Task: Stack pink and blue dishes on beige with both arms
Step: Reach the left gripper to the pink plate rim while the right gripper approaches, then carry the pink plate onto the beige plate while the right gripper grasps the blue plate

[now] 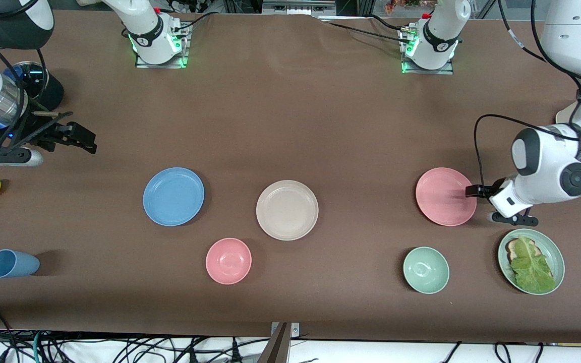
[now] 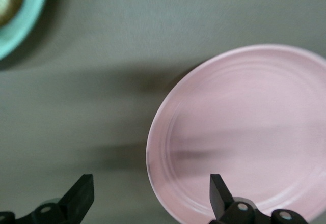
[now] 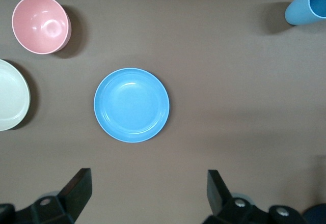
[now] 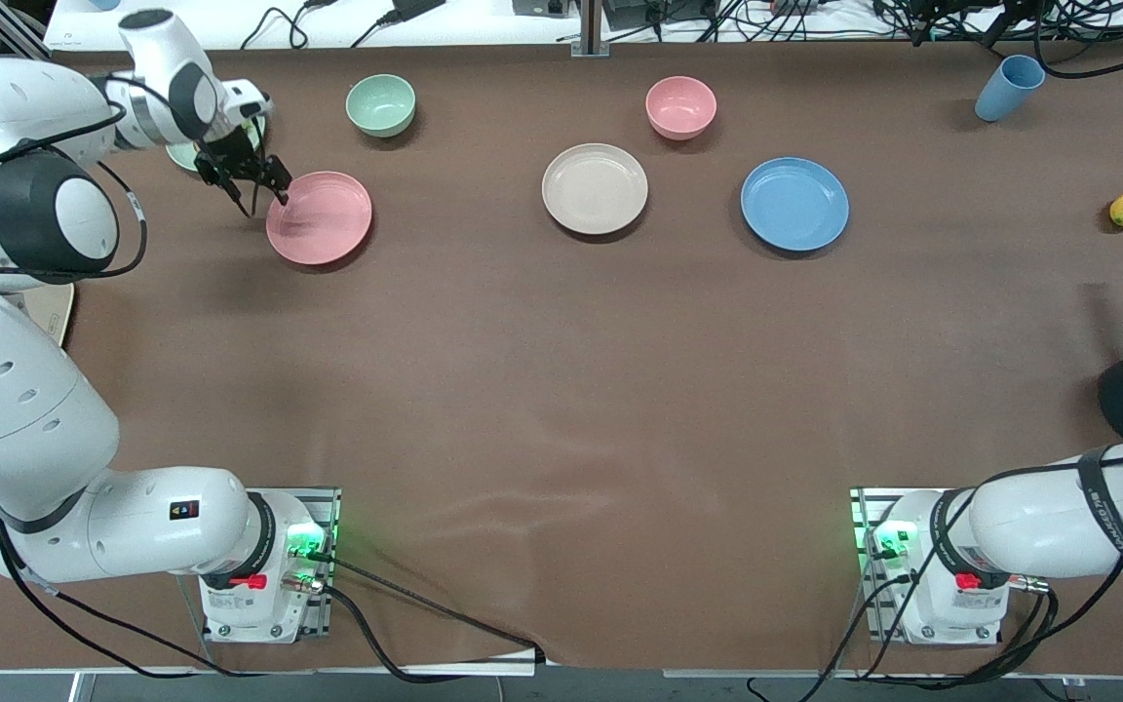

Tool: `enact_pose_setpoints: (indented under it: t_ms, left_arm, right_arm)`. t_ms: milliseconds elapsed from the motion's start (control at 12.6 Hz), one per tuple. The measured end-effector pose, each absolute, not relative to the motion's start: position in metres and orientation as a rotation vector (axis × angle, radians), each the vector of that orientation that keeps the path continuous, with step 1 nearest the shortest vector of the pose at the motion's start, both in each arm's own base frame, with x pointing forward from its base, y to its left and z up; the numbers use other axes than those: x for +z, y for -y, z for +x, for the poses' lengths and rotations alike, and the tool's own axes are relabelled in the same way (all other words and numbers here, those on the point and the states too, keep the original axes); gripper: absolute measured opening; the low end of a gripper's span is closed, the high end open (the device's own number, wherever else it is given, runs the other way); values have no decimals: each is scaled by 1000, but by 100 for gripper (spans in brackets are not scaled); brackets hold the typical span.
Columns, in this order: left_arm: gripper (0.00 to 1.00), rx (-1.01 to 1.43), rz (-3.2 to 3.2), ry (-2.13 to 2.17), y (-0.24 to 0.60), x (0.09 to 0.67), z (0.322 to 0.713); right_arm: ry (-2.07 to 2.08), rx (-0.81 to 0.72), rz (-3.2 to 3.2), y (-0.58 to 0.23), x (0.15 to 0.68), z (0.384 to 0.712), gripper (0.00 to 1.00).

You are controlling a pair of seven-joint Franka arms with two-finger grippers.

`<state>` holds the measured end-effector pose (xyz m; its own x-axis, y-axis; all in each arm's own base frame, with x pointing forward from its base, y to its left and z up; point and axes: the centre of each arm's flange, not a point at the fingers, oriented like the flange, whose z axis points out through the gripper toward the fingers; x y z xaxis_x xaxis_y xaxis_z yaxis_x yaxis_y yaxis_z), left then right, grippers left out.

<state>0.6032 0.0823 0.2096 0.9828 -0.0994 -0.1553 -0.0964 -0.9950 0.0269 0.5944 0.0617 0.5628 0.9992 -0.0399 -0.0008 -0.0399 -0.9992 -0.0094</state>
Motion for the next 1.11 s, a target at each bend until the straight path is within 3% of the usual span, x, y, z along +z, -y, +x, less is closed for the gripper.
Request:
enact_pose_setpoints:
  t_ms: [238, 396, 951, 1110]
  left_arm:
    - [100, -256, 3107, 140, -84, 190, 585]
    - [95, -264, 3105, 131, -84, 187, 583]
    - [12, -269, 3111, 15, -78, 189, 586]
    - [7, -357, 3078, -22, -67, 214, 600]
  right_arm:
    - [-61, 79, -3136, -63, 533, 604, 100]
    - [-55, 160, -3139, -63, 495, 616, 100]
    - [-28, 255, -3138, -61, 437, 634, 100]
    - [46, 242, -3132, -55, 402, 645, 100]
